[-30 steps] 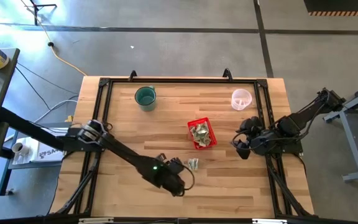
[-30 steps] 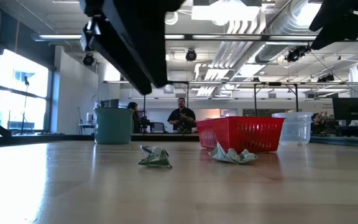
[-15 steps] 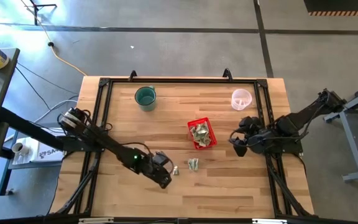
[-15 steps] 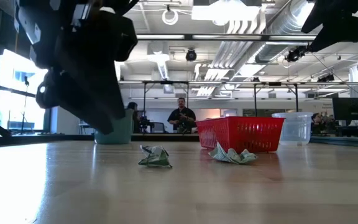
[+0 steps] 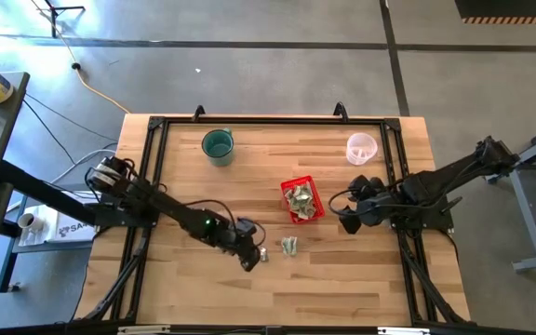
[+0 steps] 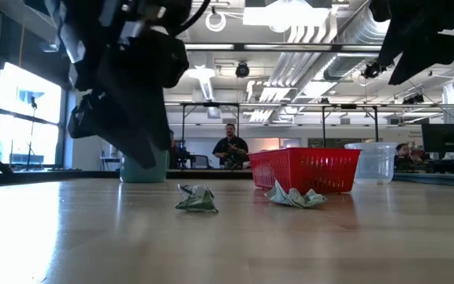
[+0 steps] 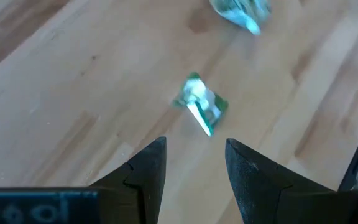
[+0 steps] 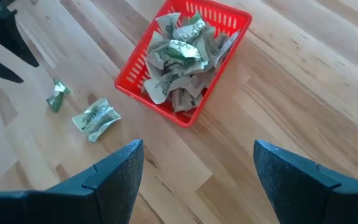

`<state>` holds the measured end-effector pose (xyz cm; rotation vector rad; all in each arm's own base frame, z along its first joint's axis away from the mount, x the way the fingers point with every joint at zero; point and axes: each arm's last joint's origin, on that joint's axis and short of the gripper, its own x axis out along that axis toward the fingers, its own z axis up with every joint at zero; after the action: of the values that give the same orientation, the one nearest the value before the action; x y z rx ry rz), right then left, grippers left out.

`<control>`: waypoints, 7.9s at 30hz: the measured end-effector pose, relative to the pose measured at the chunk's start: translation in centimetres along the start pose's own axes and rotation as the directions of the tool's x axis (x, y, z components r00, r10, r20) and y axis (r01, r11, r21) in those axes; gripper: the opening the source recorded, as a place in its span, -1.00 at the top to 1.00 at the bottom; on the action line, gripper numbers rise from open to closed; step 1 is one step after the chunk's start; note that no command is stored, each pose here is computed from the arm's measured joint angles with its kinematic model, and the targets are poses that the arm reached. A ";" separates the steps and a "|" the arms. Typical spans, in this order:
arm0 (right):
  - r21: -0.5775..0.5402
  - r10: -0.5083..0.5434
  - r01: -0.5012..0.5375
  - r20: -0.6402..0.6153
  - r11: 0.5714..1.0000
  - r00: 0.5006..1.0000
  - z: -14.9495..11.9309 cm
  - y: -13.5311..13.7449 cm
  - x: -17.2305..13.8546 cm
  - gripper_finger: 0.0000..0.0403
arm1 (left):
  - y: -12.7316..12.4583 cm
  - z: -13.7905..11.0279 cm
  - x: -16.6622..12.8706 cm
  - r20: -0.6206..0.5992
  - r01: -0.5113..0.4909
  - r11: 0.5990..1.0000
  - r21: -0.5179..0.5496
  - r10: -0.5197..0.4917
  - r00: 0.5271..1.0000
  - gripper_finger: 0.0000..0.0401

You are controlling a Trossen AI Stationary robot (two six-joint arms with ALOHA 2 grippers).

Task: Pick and place items into bin
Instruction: Put the truvia packet into the orange bin, then put the stevia packet into the orange bin

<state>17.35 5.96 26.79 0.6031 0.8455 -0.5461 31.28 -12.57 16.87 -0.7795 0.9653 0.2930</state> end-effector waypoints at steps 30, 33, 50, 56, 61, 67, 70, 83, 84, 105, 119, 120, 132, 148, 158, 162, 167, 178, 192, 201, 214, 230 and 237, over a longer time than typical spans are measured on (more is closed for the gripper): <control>-0.093 -0.026 0.020 -0.060 0.995 0.998 -0.3 -0.2 0.2 -0.45 | -3.2 2.3 5.2 -0.057 -0.176 0.958 -0.226 0.167 0.984 0.01; -0.092 -0.025 0.019 -0.061 0.996 0.998 -0.3 -0.2 0.2 -0.45 | -2.9 2.0 5.5 -0.099 -0.192 0.956 -0.222 0.173 0.980 0.02; -0.090 -0.020 0.014 -0.063 0.996 0.998 -0.3 -0.2 0.2 -0.45 | -7.1 2.1 2.9 -0.019 -0.090 0.729 0.679 0.140 0.990 0.01; -0.084 -0.019 0.014 -0.066 0.996 0.998 -0.3 -0.2 0.2 -0.45 | -7.0 1.7 3.8 -0.078 -0.012 0.583 0.812 0.129 0.989 0.01; -0.081 -0.019 0.014 -0.066 0.997 0.998 -0.3 -0.2 0.2 -0.45 | -6.6 1.4 5.2 -0.137 0.035 0.595 0.803 0.128 0.982 0.01; -0.082 -0.022 0.017 -0.068 0.996 0.997 -0.4 -0.2 0.2 -0.45 | -6.1 1.3 6.4 -0.144 0.023 0.597 0.802 0.155 0.977 0.03; -0.083 -0.025 0.019 -0.069 0.996 0.997 -0.4 -0.3 0.2 -0.45 | -6.0 1.2 6.6 -0.162 0.034 0.599 0.800 0.161 0.973 0.14; -0.105 -0.003 0.003 -0.003 0.994 1.000 -0.5 -0.5 -0.8 -0.45 | -5.6 4.8 4.8 -0.089 -0.104 0.662 0.742 0.251 0.964 0.83; -0.102 0.005 -0.004 0.011 0.995 1.000 -0.5 -0.6 -1.1 -0.45 | -6.1 5.7 4.3 -0.057 -0.118 0.660 0.742 0.238 0.970 0.80; -0.040 0.058 -0.055 0.083 0.998 0.995 -0.6 -2.5 -3.8 -0.45 | -2.6 19.4 3.0 0.235 -0.225 0.823 0.522 0.115 0.965 -0.16; -0.056 -0.039 0.043 0.073 0.997 0.997 -0.2 -2.5 -2.5 -0.45 | -7.0 10.0 2.7 -0.032 -0.248 0.967 -0.066 0.246 0.969 -0.33; -0.060 -0.049 0.053 0.073 0.997 0.996 -0.1 -2.5 -2.4 -0.45 | -7.0 9.3 3.6 -0.039 -0.261 0.962 -0.079 0.259 0.965 -0.30; -0.097 -0.054 0.057 0.033 0.994 0.998 0.0 -2.0 -1.6 -0.45 | -6.9 6.9 8.5 -0.135 -0.265 0.946 -0.188 0.243 0.961 0.14; -0.098 -0.056 0.059 0.032 0.993 0.998 0.0 -2.0 -1.6 -0.45 | -7.1 7.4 8.0 0.011 -0.281 0.956 -0.080 0.282 0.959 0.89; -0.103 -0.074 0.078 0.044 0.992 0.996 0.0 -2.1 -1.7 -0.45 | -7.8 11.2 0.5 0.219 -0.263 0.963 -0.053 0.268 0.938 0.89; -0.103 -0.074 0.078 0.043 0.992 0.996 0.0 -2.1 -1.6 -0.45 | -5.8 14.6 0.8 0.239 -0.265 0.963 -0.049 0.269 0.933 0.86; -0.104 -0.068 0.071 0.031 0.992 0.997 -0.1 -2.1 -1.6 -0.45 | -3.4 17.7 1.4 0.235 -0.257 0.963 -0.078 0.268 0.934 0.56; -0.123 -0.076 0.081 0.043 0.989 0.996 0.0 -2.1 -1.7 -0.45 | -5.8 14.1 0.4 0.063 -0.179 0.983 0.044 0.176 0.982 -0.25; -0.159 -0.085 0.092 0.050 0.983 0.995 0.0 -2.2 -1.7 -0.45 | -8.6 8.3 7.1 0.073 -0.150 0.988 0.031 0.148 0.986 -0.57; -0.163 -0.088 0.092 0.033 0.982 0.996 -0.1 -2.3 -1.7 -0.45 | -7.6 7.8 9.6 0.131 -0.239 0.970 0.052 0.230 0.964 -0.37; -0.154 -0.091 0.095 0.034 0.984 0.995 -0.1 -2.3 -1.7 -0.45 | -6.3 7.3 10.4 0.154 -0.386 0.908 0.166 0.362 0.919 0.39; -0.166 -0.109 0.117 0.058 0.979 0.992 -0.1 -2.6 -1.9 -0.45 | -11.5 14.5 -0.1 0.385 -0.426 0.875 0.230 0.320 0.866 0.83; -0.156 -0.085 0.093 0.055 0.983 0.995 -0.1 -3.4 -2.8 -0.45 | -6.5 21.3 1.8 0.350 -0.334 0.926 0.177 0.258 0.900 0.71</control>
<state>13.53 4.13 28.09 0.4063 0.8641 -0.5664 49.18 -2.24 25.38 -0.3483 0.7881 0.5465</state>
